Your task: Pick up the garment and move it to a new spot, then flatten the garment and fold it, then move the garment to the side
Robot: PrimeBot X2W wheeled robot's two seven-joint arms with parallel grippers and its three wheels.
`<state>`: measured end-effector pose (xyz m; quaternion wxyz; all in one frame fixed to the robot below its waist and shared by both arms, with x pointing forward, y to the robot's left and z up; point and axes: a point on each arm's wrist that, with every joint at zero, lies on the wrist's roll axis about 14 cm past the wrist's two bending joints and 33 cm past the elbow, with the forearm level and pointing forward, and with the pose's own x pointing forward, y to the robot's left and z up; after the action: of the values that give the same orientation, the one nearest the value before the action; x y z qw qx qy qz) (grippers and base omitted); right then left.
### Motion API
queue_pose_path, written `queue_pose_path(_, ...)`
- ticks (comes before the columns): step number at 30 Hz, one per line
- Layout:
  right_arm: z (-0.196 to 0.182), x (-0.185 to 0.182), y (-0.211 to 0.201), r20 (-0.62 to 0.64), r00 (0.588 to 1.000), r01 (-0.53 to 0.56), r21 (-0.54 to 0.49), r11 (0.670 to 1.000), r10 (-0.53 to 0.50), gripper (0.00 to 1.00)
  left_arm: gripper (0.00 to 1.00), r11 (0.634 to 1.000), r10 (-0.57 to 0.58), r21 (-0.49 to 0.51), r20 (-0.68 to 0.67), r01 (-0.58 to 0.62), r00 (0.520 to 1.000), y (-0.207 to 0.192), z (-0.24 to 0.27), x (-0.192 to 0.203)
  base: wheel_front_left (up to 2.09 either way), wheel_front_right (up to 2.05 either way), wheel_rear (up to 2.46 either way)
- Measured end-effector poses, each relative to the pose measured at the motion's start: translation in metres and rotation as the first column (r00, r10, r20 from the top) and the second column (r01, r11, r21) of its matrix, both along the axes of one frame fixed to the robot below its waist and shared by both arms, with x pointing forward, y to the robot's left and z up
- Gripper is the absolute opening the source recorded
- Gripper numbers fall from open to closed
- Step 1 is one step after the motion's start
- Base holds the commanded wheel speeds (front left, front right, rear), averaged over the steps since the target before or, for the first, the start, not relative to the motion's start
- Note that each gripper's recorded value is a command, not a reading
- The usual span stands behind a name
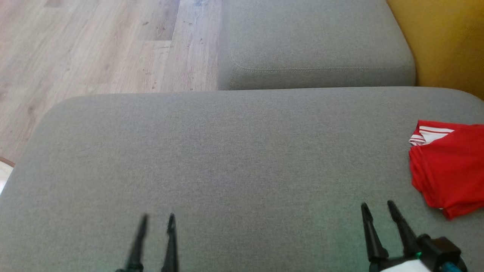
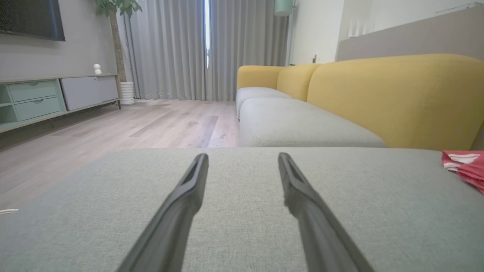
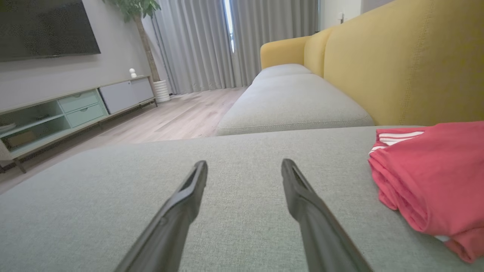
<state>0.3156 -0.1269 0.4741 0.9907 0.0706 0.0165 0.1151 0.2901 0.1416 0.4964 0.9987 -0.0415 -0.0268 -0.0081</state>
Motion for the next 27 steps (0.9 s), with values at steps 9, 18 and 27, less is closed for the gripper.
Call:
queue_pose_path(9, -0.042, -0.018, -0.006, -0.148, 0.989, 0.024, 0.015, 1.000, -0.021, 0.00, 0.00, 0.999, 0.005, -0.031, -0.152, -0.010, 0.988, 0.000, -0.045, -0.017, 0.00, 0.00, 0.00)
queue_pose_path(18, -0.043, -0.016, -0.012, -0.177, 0.983, 0.068, 0.096, 0.993, -0.050, 0.00, 0.00, 0.992, 0.002, -0.123, -0.186, -0.026, 0.983, 0.003, -0.050, -0.014, 0.00, 0.00, 0.00)
queue_pose_path(27, -0.041, -0.010, -0.018, -0.203, 0.976, 0.118, 0.187, 0.975, -0.080, 0.00, 0.00, 0.973, 0.009, -0.224, -0.205, -0.055, 0.979, 0.009, -0.051, -0.006, 0.00, 0.00, 0.00)
